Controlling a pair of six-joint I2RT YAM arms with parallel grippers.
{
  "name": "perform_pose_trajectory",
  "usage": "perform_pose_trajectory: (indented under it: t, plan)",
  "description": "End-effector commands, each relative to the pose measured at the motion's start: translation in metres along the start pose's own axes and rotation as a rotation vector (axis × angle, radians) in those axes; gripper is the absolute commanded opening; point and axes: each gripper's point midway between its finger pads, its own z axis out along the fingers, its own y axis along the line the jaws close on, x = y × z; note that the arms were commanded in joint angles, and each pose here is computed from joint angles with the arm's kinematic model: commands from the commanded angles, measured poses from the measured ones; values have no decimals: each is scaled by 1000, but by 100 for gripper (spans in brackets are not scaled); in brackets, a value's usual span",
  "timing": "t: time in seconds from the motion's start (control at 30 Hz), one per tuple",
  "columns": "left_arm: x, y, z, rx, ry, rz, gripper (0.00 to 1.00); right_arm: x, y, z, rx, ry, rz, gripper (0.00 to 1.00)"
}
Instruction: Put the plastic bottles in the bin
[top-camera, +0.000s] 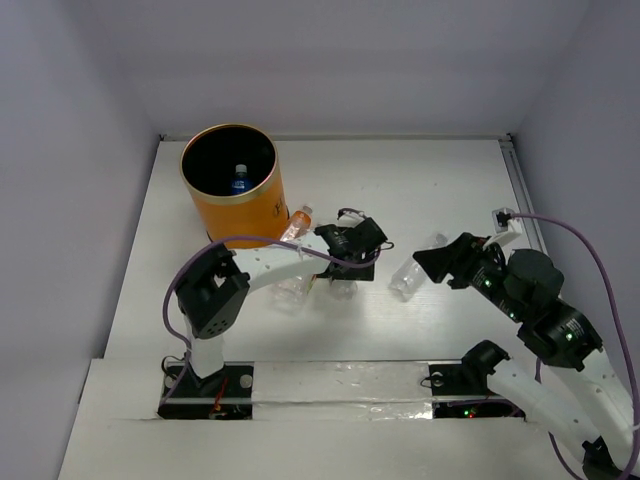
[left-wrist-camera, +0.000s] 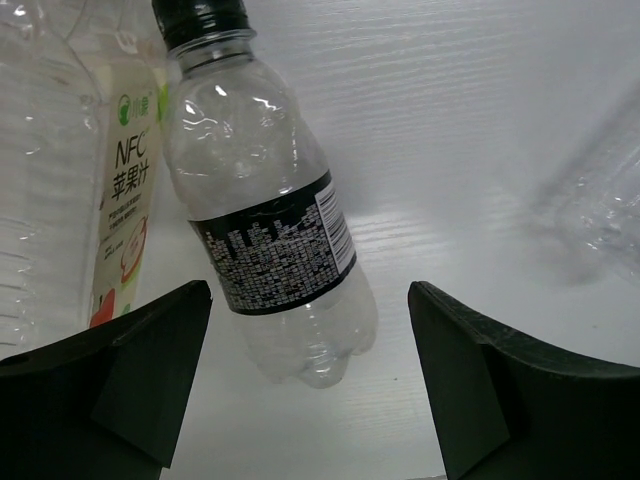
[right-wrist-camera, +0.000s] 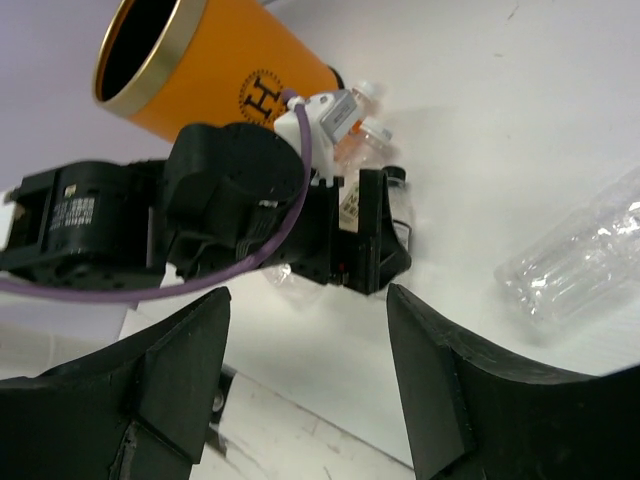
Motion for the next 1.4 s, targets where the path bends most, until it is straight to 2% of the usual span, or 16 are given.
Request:
perform_pose_trajectory:
  t: [0.0, 0.23, 0.5, 0.57, 0.6, 0.7, 0.83, 0.9, 1.03, 1.13, 1.23, 1.37]
  plan:
    - [-13, 3, -12, -35, -43, -39, 78, 14, 2, -11, -39, 53, -11, 70]
    - [-10, 13, 11, -120, -50, 30, 78, 10, -16, -9, 56, 10, 28, 70]
    - [-27, 4, 29, -80, -92, 38, 77, 22, -59, 1, 258, -3, 73, 69]
    - [-29, -1, 30, -58, -95, 49, 76, 27, -67, 8, 303, 19, 71, 70]
    - [-33, -6, 30, -39, -108, 45, 76, 28, -76, 12, 340, 17, 69, 74]
    - [-36, -14, 32, -6, -120, 53, 71, 31, -92, 27, 426, 41, 50, 79]
    - [-39, -20, 25, 55, -141, 49, 49, 16, -124, 47, 560, 34, 24, 89]
    - [-39, -23, 20, 93, -155, 48, 46, 7, -148, 57, 618, 26, 57, 91]
    - [-52, -36, -13, 222, -207, 34, 44, 9, -187, 72, 688, 87, 97, 95]
    - [-76, -50, -56, 341, -294, 22, 41, 14, -197, 89, 705, 164, 87, 96]
    - [-113, -57, -119, 451, -435, 11, 40, 14, -202, 107, 707, 203, 76, 96]
    - [-154, -53, -181, 488, -582, 24, 40, 21, -214, 129, 725, 286, 103, 97]
